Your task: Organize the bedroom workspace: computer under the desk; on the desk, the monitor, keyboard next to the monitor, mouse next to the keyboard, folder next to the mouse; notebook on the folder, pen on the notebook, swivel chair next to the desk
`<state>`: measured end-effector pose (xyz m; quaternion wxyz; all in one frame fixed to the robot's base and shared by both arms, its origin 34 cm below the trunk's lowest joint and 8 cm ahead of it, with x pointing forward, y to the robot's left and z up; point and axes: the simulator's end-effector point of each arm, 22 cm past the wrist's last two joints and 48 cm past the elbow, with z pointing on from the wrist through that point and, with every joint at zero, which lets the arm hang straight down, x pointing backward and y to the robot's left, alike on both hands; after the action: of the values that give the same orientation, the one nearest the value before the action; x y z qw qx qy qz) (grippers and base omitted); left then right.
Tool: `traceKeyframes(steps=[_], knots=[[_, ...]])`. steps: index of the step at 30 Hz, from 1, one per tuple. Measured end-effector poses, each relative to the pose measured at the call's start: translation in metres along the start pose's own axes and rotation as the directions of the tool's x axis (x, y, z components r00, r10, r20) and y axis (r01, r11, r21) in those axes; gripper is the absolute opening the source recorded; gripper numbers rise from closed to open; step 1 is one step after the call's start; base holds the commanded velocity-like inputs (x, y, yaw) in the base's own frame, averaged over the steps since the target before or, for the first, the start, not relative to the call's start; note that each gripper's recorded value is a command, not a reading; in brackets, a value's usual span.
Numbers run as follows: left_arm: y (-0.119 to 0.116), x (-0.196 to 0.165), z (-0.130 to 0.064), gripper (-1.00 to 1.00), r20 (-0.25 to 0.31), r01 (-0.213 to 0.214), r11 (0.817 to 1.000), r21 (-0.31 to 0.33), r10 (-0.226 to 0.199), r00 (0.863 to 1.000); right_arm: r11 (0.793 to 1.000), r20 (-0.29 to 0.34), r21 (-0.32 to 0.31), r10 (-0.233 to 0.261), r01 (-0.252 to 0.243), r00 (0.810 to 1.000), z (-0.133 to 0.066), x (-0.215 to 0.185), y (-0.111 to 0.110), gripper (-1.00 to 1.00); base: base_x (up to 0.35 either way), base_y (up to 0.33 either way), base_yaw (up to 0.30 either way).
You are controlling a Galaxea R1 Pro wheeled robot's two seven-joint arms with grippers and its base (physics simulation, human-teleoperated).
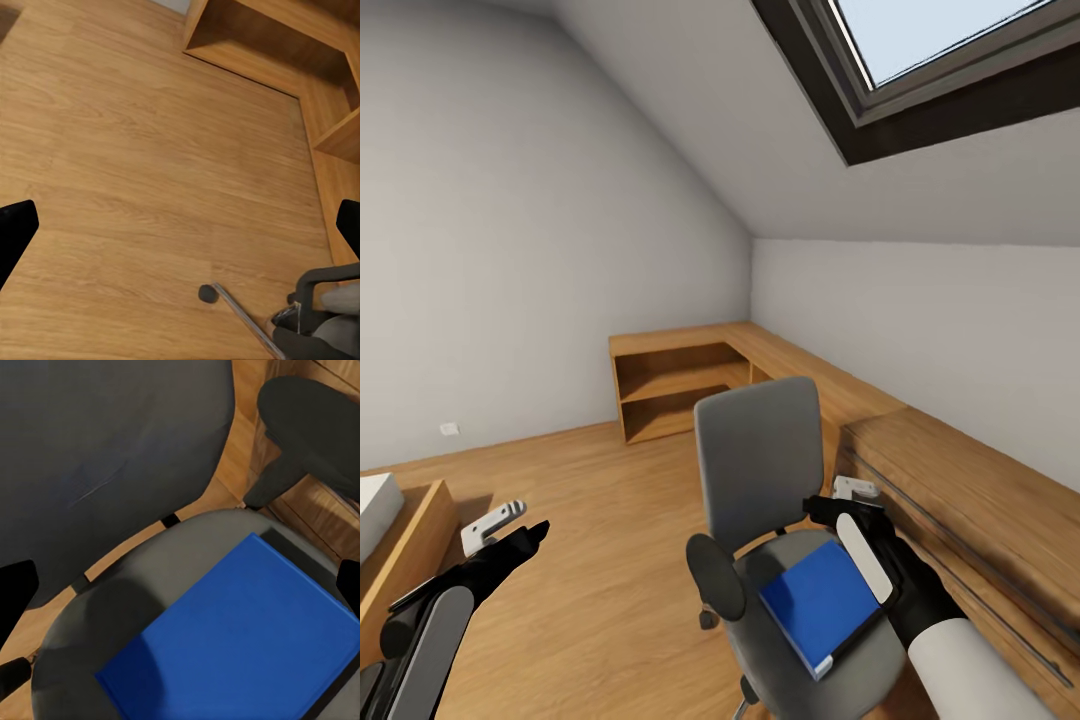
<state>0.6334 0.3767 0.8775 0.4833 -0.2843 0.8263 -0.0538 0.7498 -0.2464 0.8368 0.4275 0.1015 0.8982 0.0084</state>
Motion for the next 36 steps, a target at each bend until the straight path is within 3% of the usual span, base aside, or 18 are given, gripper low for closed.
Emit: traceKeyframes(steps=[8, 10, 11, 13, 14, 22, 28, 31, 36], knots=[[0.005, 0.01, 0.007, 1.0, 0.0, 0.0, 1.0, 0.0, 0.0, 1.0, 1.0, -0.006, 0.003, 0.0, 0.0, 1.0, 0.01, 0.014, -0.003, 1.0, 0.0, 0.0, 0.0], [0.006, 0.013, 0.008, 1.0, 0.0, 0.0, 1.0, 0.0, 0.0, 1.0, 1.0, -0.032, 0.013, -0.007, 0.007, 0.999, 0.017, 0.029, -0.006, 1.0, 0.0, 0.0, 0.0], [0.007, 0.014, 0.009, 1.0, 0.0, 0.0, 1.0, -0.001, 0.0, 1.0, 0.999, -0.108, 0.035, -0.034, 0.038, 0.994, 0.031, 0.069, -0.01, 1.0, 0.0, 0.0, 0.0], [0.009, 0.016, 0.011, 1.0, 0.001, 0.0, 1.0, -0.001, 0.0, 1.0, 0.998, -0.143, 0.046, -0.041, 0.048, 0.989, 0.038, 0.088, -0.012, 1.0, 0.0, 0.0, 0.0], [0.01, 0.018, 0.012, 1.0, 0.002, 0.001, 1.0, -0.002, -0.001, 1.0, 0.997, -0.161, 0.065, -0.039, 0.05, 0.986, 0.051, 0.087, -0.005, 1.0, 0.0, 0.0, 0.0], [0.016, 0.028, 0.018, 1.0, 0.002, 0.001, 1.0, -0.002, -0.001, 1.0, 0.983, -0.104, 0.163, -0.063, 0.08, 0.993, 0.077, 0.043, -0.021, 1.0, 0.0, 0.0, 0.0], [0.019, 0.037, 0.023, 1.0, 0.002, 0.001, 1.0, -0.001, -0.001, 1.0, 0.982, -0.051, 0.173, -0.062, 0.07, 0.997, 0.084, 0.033, -0.019, 1.0, 0.0, 0.0, 0.0], [0.021, 0.042, 0.026, 1.0, 0.001, 0.0, 1.0, 0.0, 0.0, 1.0, 0.985, -0.036, 0.162, -0.06, 0.065, 0.998, 0.087, 0.04, -0.008, 1.0, 0.0, 0.0, 0.0], [0.024, 0.05, 0.03, 1.0, 0.001, -0.001, 1.0, 0.002, 0.001, 1.0, 0.986, -0.059, 0.151, -0.066, 0.075, 0.996, 0.093, 0.064, 0.004, 1.0, 0.0, 0.0, 0.0]])
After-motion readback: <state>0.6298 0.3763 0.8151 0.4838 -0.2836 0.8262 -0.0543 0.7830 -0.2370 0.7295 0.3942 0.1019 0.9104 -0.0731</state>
